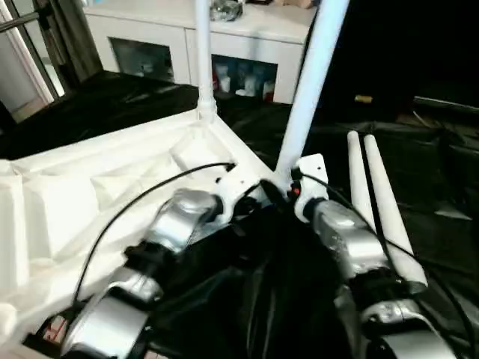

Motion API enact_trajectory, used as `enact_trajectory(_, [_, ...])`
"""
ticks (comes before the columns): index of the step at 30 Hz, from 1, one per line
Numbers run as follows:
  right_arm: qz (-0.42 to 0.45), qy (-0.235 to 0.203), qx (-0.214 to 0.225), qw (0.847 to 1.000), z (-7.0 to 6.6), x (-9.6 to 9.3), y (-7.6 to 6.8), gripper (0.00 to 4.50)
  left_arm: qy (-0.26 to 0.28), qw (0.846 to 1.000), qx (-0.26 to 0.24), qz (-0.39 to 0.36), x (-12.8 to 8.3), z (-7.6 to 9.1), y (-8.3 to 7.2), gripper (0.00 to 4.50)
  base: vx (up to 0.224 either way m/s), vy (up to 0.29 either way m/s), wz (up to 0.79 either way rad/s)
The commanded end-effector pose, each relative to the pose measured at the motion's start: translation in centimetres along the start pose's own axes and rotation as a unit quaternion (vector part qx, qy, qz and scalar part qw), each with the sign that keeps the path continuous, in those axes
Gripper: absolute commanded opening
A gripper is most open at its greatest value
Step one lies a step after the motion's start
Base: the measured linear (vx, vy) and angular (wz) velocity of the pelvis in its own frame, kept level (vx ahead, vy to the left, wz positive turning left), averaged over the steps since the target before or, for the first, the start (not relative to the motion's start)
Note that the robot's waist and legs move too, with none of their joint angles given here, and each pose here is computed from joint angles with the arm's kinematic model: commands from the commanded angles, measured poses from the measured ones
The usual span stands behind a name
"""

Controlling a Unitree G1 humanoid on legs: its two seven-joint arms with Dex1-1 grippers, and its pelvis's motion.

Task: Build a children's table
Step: Rotate leg to tighten

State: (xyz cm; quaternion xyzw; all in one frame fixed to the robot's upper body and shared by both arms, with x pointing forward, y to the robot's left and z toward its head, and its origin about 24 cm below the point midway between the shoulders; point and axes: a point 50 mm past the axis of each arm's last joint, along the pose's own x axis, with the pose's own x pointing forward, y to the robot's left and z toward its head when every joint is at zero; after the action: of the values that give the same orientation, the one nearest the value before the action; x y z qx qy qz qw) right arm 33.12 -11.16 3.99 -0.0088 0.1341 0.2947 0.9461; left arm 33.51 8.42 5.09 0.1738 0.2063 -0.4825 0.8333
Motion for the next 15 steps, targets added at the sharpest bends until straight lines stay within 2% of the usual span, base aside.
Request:
enact_trajectory(1, [0.089, 0.001, -0.031, 0.996, 0.5, -0.3, 1.4, 3.90, -0.065, 0.995, 0.040, -0.069, -0.2, 1.6, -1.3, 0.00, 0.000, 0.000, 0.00])
enact_trajectory(3, [0.127, 0.010, -0.054, 0.990, 0.5, -1.4, 0.9, 3.90, -0.064, 0.992, 0.058, -0.096, -1.1, 1.1, -1.5, 0.00, 0.000, 0.000, 0.00])
enact_trajectory(7, [0.174, 0.024, -0.073, 0.982, 0.5, -3.0, 0.0, 3.90, -0.064, 0.987, 0.060, -0.135, -2.2, 0.6, -1.7, 0.00, 0.000, 0.000, 0.00])
enact_trajectory(10, [0.189, 0.025, -0.076, 0.979, 0.7, -3.6, -0.3, 3.90, -0.064, 0.984, 0.064, -0.153, -2.6, 0.4, -1.9, 0.00, 0.000, 0.000, 0.00])
enact_trajectory(11, [0.212, 0.025, -0.078, 0.974, 1.0, -4.3, -0.6, 3.90, -0.062, 0.979, 0.070, -0.179, -3.4, 0.3, -2.2, 0.00, 0.000, 0.000, 0.00])
enact_trajectory(15, [0.243, 0.040, -0.096, 0.964, 1.1, -5.1, -0.8, 3.90, -0.056, 0.974, 0.077, -0.204, -4.2, 0.0, -2.5, 0.00, 0.000, 0.000, 0.00])
